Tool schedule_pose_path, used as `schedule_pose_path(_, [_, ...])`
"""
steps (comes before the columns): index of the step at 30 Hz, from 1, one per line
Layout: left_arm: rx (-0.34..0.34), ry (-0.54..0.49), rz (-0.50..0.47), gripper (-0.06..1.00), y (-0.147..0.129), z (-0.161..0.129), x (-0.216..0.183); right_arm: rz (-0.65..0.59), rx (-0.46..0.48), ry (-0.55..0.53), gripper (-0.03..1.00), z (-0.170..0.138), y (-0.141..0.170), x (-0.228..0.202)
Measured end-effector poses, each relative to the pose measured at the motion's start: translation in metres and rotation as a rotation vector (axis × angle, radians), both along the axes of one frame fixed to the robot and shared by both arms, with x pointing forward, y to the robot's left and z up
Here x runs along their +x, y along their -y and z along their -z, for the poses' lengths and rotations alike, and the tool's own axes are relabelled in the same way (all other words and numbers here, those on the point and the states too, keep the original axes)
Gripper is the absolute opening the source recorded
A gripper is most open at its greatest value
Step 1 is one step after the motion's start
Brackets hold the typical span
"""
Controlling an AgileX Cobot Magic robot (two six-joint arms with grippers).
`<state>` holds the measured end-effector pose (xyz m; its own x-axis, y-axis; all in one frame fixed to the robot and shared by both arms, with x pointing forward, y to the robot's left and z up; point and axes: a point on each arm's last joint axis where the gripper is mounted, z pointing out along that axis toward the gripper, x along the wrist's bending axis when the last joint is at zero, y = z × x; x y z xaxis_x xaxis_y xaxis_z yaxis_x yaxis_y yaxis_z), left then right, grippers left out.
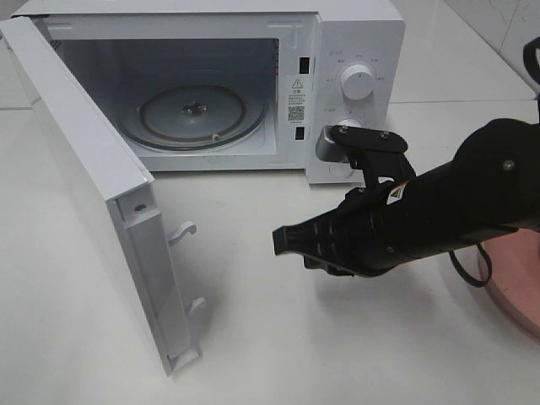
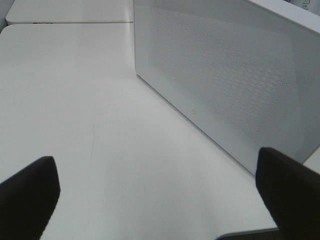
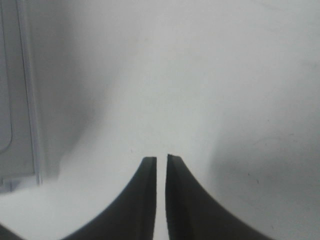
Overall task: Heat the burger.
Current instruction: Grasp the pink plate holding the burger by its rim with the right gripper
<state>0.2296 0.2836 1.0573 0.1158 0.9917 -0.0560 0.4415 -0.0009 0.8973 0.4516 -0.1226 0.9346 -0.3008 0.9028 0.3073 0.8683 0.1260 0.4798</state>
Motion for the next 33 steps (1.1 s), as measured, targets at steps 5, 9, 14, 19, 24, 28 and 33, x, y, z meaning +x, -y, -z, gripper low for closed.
schedule_pose_path(5, [0.0, 0.0, 0.0, 0.99, 0.0, 0.0, 0.0, -0.166, -0.107, -0.039, 0.11, -0.007, 0.01, -0.012])
schedule_pose_path(9, [0.0, 0.0, 0.0, 0.99, 0.0, 0.0, 0.0, -0.215, -0.193, -0.078, 0.12, -0.018, 0.033, -0.016])
schedule_pose_path(14, [0.0, 0.0, 0.0, 0.99, 0.0, 0.0, 0.0, -0.218, -0.255, -0.098, 0.14, -0.028, 0.053, -0.017])
schedule_pose_path(19, [0.0, 0.0, 0.0, 0.99, 0.0, 0.0, 0.0, -0.123, -0.299, -0.097, 0.18, -0.041, 0.08, -0.016])
schedule_pose_path(24, [0.0, 0.0, 0.0, 0.99, 0.0, 0.0, 0.0, 0.032, -0.339, -0.088, 0.38, -0.051, 0.113, -0.01])
schedule_pose_path(28, [0.0, 0.0, 0.0, 0.99, 0.0, 0.0, 0.0, 0.067, -0.377, -0.081, 0.6, -0.052, 0.126, -0.007])
schedule_pose_path(33, [0.0, 0.0, 0.0, 0.99, 0.0, 0.0, 0.0, 0.069, -0.431, -0.055, 0.91, -0.052, 0.136, -0.004])
